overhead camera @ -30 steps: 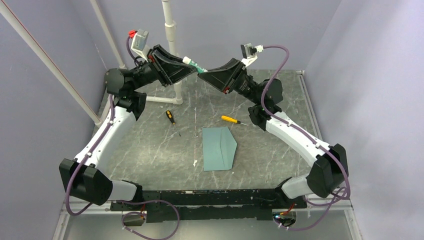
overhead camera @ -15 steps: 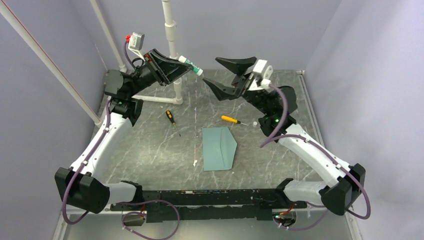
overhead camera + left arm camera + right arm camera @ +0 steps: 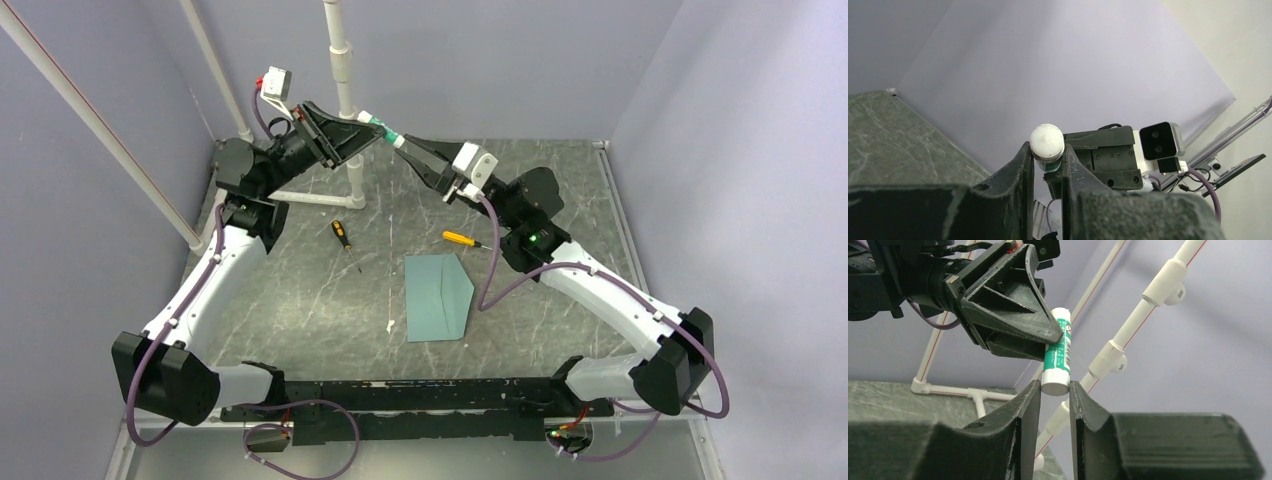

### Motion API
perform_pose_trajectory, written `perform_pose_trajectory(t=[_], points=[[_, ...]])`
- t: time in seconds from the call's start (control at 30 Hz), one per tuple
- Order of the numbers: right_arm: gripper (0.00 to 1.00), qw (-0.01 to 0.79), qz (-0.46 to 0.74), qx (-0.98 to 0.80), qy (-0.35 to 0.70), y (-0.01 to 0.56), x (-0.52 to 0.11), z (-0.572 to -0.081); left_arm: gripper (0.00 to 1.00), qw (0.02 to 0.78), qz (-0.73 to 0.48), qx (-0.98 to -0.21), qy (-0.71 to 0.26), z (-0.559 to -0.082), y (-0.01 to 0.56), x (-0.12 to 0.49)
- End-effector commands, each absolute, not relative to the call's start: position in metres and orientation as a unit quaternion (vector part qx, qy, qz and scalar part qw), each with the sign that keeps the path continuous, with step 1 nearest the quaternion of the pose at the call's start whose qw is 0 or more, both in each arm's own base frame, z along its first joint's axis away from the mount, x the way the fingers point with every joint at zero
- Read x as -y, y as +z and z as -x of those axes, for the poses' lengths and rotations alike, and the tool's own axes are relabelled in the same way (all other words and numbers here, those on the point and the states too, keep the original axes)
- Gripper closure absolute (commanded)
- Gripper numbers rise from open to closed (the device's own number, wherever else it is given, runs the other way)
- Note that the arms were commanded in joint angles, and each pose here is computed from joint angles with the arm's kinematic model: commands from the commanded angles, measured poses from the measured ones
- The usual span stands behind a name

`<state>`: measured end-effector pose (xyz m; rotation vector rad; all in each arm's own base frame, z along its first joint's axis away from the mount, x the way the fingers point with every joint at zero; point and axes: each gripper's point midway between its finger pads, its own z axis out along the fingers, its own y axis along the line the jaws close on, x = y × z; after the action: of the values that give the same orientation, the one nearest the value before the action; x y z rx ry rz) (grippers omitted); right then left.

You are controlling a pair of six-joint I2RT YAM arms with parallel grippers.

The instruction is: Place the letter into the envelope and seal it

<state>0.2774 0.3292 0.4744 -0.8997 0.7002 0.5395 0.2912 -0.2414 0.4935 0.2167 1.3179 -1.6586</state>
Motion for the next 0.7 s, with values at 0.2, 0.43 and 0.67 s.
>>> perform_pose_trajectory(t=[0.2,0.43,0.67], points=[[0.79,0.821,0.407,-0.292,0.274,0.509,-0.331,-0.268,0.97,0.49,-0.094,-0.522,-0.692,-0.285,0.506,0.239],[0.98,0.733,0.327,-0.35,0.482,0.552,-0.326,-0.239,0.98,0.527,-0.188,-0.476,-0.678,-0.263,0.518,0.242],[1.0,0.626,0.22,-0.342,0.666,0.596,-0.301,-0.206,0.98,0.574,-0.271,-0.443,-0.633,-0.251,0.523,0.243]])
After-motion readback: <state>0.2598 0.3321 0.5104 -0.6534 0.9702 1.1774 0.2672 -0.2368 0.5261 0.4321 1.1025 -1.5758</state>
